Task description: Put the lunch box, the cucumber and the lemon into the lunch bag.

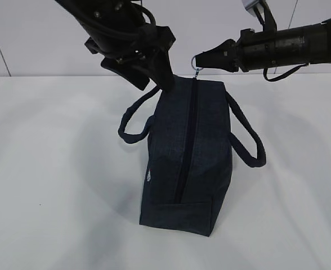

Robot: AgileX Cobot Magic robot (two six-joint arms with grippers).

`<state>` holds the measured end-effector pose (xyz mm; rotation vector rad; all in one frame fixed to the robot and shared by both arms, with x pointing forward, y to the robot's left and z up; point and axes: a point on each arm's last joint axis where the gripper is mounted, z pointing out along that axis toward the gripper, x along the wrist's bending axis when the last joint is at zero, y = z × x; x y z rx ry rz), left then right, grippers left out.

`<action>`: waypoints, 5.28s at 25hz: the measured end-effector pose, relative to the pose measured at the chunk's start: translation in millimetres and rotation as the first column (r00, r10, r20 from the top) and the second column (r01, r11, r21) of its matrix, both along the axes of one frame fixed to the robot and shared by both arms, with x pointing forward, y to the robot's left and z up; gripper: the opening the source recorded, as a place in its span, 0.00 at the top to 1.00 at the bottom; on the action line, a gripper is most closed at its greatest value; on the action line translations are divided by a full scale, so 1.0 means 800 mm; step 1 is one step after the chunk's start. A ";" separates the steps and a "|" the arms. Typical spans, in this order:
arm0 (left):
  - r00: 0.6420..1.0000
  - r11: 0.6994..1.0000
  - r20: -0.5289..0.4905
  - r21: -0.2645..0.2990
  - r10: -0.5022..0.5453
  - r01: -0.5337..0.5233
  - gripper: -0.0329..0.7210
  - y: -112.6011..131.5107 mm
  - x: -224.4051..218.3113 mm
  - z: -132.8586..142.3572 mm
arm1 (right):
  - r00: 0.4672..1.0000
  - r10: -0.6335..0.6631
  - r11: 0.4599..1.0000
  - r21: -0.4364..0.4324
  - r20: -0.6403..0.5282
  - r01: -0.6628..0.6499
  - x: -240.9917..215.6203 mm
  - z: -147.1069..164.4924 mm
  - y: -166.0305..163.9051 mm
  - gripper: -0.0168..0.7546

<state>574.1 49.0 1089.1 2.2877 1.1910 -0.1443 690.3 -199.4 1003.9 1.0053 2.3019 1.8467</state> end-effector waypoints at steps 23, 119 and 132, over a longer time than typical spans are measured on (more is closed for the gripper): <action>0.998 0.996 -0.066 0.084 0.023 -0.018 0.95 -0.011 0.025 -0.063 | 1.000 -0.001 1.000 0.002 0.000 0.001 0.000 0.000 0.000 0.97; 0.959 0.982 0.227 -0.044 -0.171 0.186 0.96 -0.036 -0.087 0.118 | 0.988 -0.022 0.999 0.037 0.150 0.016 0.019 0.060 -0.011 0.97; 0.954 0.985 0.249 -0.013 -0.166 0.175 0.96 -0.030 -0.090 0.123 | 0.989 -0.011 0.999 0.044 0.150 0.005 0.018 0.061 -0.010 0.97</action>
